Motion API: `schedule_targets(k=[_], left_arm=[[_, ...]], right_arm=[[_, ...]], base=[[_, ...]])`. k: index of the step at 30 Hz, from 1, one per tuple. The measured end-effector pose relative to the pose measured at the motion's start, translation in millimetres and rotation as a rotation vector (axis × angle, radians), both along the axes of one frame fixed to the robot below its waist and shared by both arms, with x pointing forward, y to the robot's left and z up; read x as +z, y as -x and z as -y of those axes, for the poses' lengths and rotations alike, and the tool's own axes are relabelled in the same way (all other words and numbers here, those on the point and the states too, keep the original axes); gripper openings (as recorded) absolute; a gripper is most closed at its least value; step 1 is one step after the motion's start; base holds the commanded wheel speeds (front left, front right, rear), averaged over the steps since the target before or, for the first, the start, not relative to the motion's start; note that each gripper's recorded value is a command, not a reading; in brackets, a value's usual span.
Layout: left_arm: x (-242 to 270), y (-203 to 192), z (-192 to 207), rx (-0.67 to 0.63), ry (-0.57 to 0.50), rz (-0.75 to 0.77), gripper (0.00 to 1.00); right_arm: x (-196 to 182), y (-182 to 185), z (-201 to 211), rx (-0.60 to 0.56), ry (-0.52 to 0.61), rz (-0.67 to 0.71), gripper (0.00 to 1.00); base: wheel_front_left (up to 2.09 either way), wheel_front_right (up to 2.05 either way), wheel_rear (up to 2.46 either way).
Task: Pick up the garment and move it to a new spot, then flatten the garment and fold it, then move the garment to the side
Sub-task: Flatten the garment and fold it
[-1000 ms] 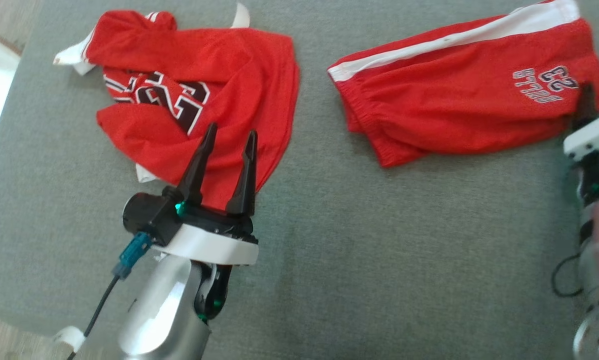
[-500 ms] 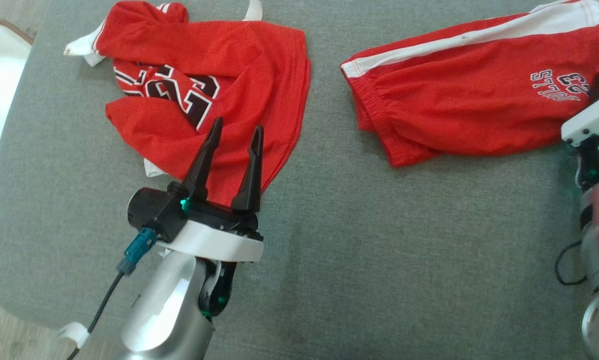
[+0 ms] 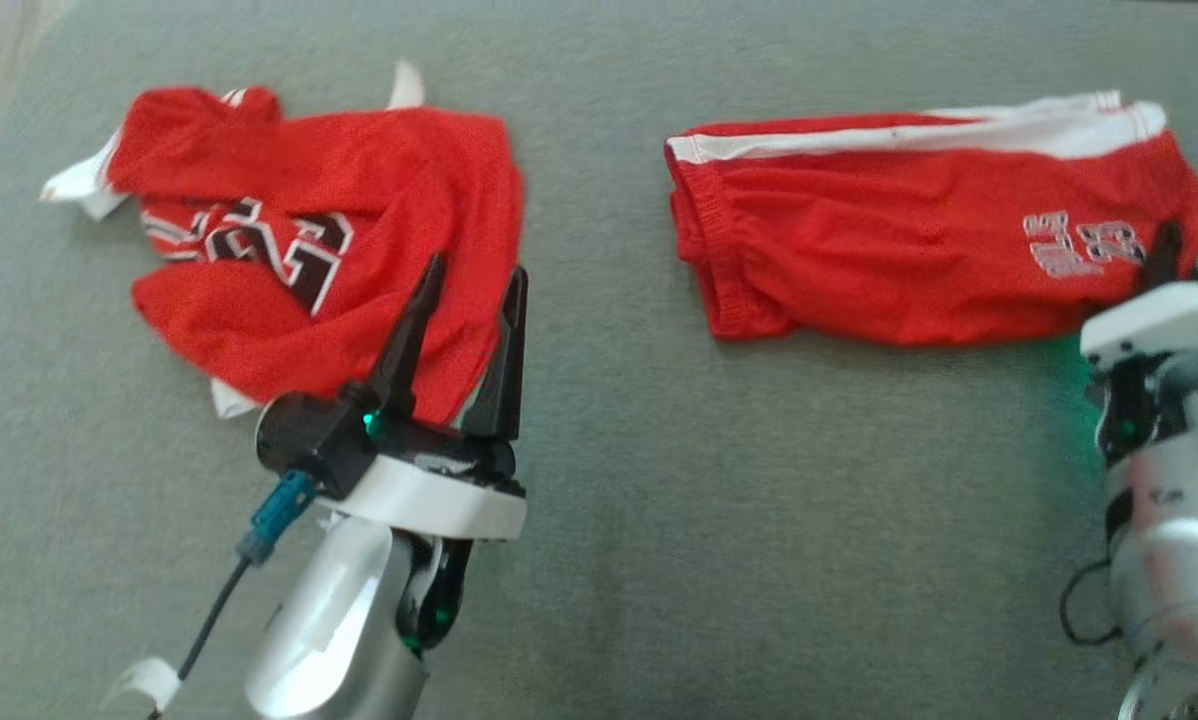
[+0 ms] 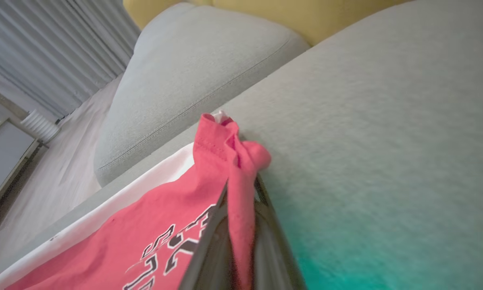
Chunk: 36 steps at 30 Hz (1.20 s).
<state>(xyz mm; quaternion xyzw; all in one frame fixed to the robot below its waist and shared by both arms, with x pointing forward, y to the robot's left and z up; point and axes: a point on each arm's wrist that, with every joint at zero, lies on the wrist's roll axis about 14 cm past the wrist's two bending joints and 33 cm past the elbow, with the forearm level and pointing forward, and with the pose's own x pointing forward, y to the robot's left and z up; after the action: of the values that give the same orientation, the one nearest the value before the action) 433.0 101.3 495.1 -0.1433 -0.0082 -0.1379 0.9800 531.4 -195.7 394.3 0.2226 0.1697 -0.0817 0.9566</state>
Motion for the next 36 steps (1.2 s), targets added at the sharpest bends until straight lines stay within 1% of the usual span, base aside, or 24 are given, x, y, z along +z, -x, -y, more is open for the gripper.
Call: schedule_targets(k=[5,9,13,17,23,28,31,36], left_arm=[[5.1,7.4,23.4,-0.066,0.016,0.015,1.00],[14.2,10.6,38.6,-0.108,0.027,0.040,1.00],[17.7,12.3,49.7,-0.140,0.031,0.049,1.00],[14.8,13.6,55.3,-0.158,0.022,0.044,1.00],[11.3,16.3,52.3,-0.155,0.013,0.033,1.00],[15.2,19.1,46.0,-0.139,0.000,0.044,1.00],[19.0,21.3,42.3,-0.129,-0.003,0.053,1.00],[18.2,28.8,35.6,-0.109,-0.006,0.048,1.00]], right_arm=[[7.9,32.7,40.2,-0.124,-0.016,0.033,0.00],[13.8,56.8,62.1,-0.189,-0.015,0.058,0.00],[16.0,71.7,72.0,-0.223,-0.024,0.066,0.00],[17.5,72.3,74.0,-0.232,-0.035,0.073,0.00],[29.9,60.2,57.8,-0.181,-0.031,0.114,0.00],[56.7,44.8,30.5,-0.091,-0.031,0.195,0.00],[73.7,36.3,5.7,-0.022,-0.060,0.247,0.00],[98.7,28.8,-49.4,0.137,-0.099,0.316,0.00]], base=[[0.00,0.00,0.00],[0.00,0.00,0.00],[0.00,0.00,0.00],[0.00,0.00,0.00],[0.00,0.00,0.00],[0.00,0.00,0.00],[0.00,0.00,0.00],[0.00,0.00,0.00]])
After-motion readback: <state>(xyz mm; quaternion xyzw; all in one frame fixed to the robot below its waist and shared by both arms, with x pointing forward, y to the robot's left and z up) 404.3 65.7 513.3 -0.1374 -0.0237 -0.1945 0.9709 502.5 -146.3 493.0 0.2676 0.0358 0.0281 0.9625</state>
